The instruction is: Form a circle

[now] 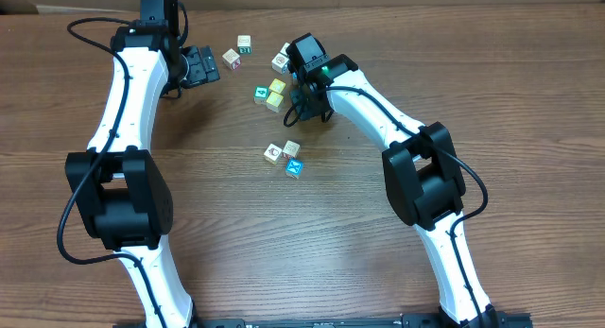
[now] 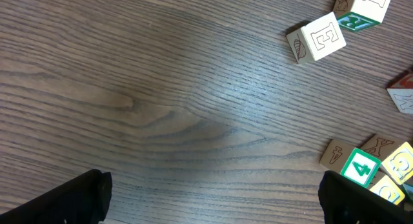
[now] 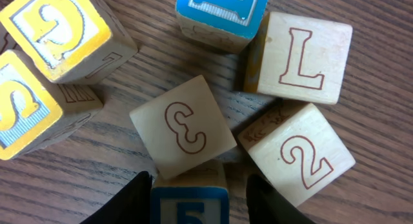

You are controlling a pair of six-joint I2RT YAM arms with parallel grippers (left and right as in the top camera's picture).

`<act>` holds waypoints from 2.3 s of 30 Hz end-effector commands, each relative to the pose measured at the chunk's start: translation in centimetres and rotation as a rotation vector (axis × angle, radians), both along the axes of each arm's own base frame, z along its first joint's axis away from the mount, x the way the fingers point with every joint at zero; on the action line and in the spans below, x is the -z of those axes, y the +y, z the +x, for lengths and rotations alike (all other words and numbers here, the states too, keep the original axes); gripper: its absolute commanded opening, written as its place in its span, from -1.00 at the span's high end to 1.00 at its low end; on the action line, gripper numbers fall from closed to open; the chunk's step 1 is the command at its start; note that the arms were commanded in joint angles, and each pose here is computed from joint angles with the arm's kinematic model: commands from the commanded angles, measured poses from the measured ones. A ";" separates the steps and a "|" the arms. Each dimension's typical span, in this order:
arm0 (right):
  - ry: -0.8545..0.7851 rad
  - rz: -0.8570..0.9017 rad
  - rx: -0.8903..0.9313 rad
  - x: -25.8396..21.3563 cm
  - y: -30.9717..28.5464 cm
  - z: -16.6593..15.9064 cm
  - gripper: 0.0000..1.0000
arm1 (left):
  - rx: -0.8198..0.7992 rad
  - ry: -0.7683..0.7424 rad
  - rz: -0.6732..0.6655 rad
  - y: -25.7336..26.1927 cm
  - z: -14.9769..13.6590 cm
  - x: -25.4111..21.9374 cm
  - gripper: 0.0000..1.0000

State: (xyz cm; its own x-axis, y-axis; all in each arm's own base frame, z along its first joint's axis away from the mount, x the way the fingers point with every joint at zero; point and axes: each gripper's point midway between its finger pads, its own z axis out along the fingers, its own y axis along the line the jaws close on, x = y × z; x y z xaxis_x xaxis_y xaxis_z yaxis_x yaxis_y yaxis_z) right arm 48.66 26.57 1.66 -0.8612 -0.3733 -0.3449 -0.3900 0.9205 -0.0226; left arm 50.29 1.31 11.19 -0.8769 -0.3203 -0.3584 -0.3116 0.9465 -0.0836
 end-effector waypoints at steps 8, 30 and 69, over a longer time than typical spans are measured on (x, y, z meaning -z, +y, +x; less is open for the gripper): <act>-0.046 0.033 -0.004 -2.2 0.9 0.8 0.14 | -0.008 -0.018 -0.010 0.0 0.5 -0.5 -1.00; -0.064 0.044 -0.014 -3.5 1.5 0.6 0.11 | -0.008 -0.018 -0.010 0.0 0.5 -0.5 -1.00; -0.064 0.043 -0.014 -4.8 1.2 0.2 0.19 | -0.008 -0.018 -0.010 0.0 0.5 -0.5 -0.99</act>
State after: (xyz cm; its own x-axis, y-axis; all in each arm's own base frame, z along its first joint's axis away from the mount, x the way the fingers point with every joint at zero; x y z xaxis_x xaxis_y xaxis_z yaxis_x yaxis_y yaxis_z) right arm 48.04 26.98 2.65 -0.8591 -0.3845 -0.3377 -0.4008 0.9159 -0.0230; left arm 50.29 1.31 11.19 -0.8769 -0.3203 -0.3584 -0.3116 0.9465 -0.0836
